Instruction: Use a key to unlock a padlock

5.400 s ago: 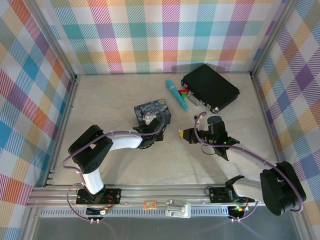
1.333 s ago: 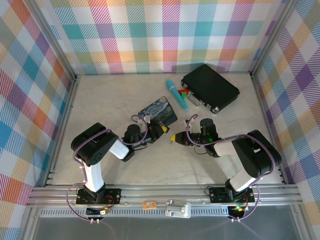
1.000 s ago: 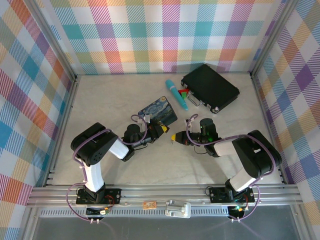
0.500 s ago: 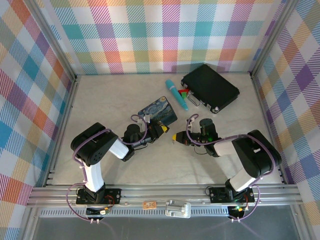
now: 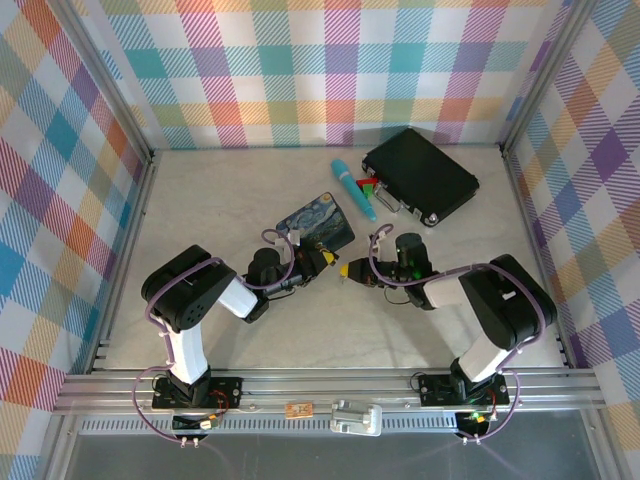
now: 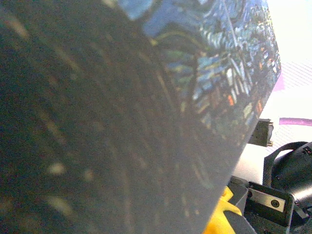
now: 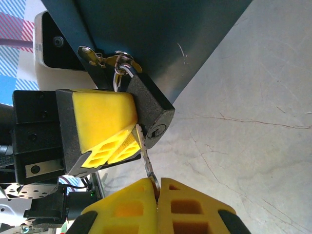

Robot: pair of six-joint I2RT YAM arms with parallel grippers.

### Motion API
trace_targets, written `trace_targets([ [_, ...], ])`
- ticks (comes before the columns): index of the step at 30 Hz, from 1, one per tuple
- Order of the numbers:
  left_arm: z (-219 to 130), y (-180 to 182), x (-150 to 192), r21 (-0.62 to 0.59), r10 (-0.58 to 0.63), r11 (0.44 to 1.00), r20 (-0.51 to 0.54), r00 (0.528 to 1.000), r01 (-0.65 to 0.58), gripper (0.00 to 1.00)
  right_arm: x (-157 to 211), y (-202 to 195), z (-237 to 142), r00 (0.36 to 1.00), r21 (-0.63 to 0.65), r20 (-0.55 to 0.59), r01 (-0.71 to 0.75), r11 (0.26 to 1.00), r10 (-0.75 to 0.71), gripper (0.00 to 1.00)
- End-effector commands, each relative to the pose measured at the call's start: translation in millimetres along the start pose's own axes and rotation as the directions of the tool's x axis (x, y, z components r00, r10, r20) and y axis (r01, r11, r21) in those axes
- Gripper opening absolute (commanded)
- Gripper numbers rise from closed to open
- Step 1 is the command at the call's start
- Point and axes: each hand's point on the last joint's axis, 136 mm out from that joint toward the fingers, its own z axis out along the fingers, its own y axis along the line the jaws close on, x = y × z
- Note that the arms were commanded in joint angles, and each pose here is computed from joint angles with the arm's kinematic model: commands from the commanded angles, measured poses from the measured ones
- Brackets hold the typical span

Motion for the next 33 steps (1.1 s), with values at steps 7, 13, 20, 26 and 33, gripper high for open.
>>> trace_targets([
  [7,-0.4,-26.8,-12.8,0.091,0.028,0.995,0.027,0.999,-0.03,0.0,1.2,5.1,-5.6,0.999,0.014,0.007,0.039,0.999,-0.039,0.0],
  [13,-0.3,-24.8,-12.1,0.087,0.021,0.996,0.025,0.999,-0.023,0.0,8.7,-0.4,-9.7,0.999,0.048,-0.013,0.045,0.998,-0.045,0.0],
  [20,-0.4,-25.5,-12.9,0.087,0.019,0.996,0.028,0.999,-0.021,0.0,4.2,-3.2,-7.4,0.999,0.057,-0.001,0.046,0.997,-0.046,0.0],
  [26,-0.3,-25.4,-11.9,0.088,0.016,0.996,0.022,1.0,-0.018,0.0,2.8,-3.3,-4.0,0.999,0.041,0.002,0.035,0.999,-0.035,0.0],
  [33,-0.8,-21.8,-7.2,0.081,0.008,0.997,0.01,1.0,-0.009,0.0,-1.3,1.2,-2.3,0.999,0.021,0.007,0.044,0.999,-0.044,0.0],
])
